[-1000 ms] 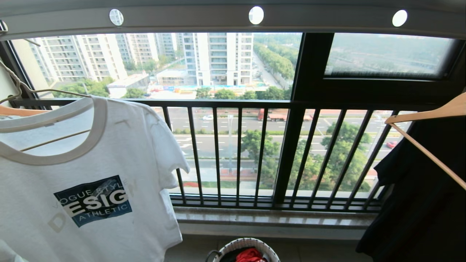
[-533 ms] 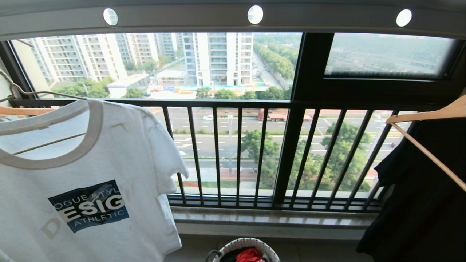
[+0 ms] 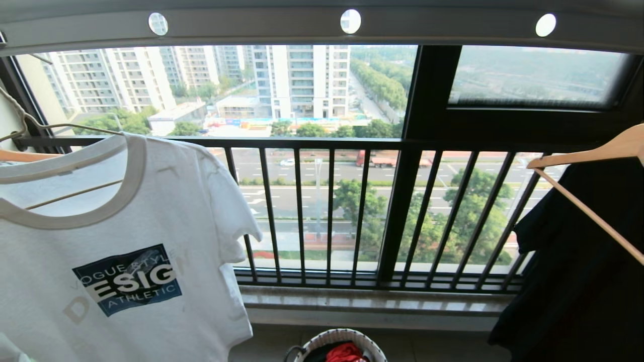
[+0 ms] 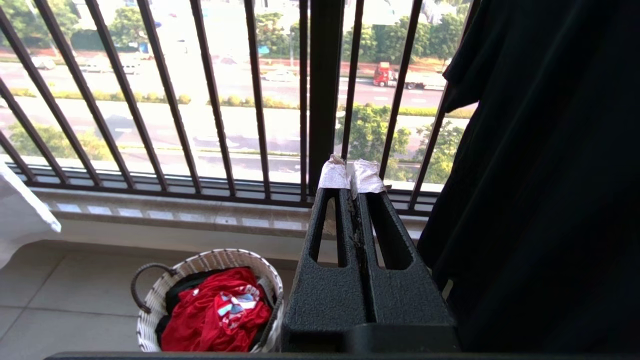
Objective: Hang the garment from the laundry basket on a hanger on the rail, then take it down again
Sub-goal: Take the clothes off the clothes rack
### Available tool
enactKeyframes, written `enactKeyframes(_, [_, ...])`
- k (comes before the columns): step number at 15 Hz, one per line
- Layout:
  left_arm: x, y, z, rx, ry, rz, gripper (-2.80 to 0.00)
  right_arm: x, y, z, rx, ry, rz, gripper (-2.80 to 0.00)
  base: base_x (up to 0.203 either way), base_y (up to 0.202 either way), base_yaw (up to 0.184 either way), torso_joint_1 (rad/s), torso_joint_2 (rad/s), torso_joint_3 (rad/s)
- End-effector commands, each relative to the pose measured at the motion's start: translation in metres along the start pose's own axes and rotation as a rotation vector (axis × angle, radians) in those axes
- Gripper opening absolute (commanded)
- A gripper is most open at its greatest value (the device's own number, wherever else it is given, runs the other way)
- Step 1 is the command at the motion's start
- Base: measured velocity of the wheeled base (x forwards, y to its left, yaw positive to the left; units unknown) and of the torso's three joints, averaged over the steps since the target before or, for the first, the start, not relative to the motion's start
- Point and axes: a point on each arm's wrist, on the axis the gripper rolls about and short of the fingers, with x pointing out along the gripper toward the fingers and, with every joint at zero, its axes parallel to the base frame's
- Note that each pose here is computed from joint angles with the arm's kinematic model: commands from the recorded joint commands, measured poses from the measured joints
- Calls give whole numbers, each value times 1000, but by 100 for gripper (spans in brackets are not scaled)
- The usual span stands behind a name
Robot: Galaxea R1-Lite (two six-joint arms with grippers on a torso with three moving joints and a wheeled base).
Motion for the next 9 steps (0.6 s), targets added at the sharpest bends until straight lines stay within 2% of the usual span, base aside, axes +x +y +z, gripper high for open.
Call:
enactKeyframes(1, [10, 3, 16, 16, 31, 2, -280, 0, 0, 0, 0, 0, 0, -280, 0, 0, 0, 0, 0, 0])
enactKeyframes(4, [14, 7, 35, 71, 100, 53, -280, 0, 0, 0, 0, 0, 0, -280, 0, 0, 0, 0, 0, 0])
enactKeyframes(9, [21, 14, 70, 151, 203, 79, -280, 0, 0, 0, 0, 0, 0, -280, 0, 0, 0, 0, 0, 0])
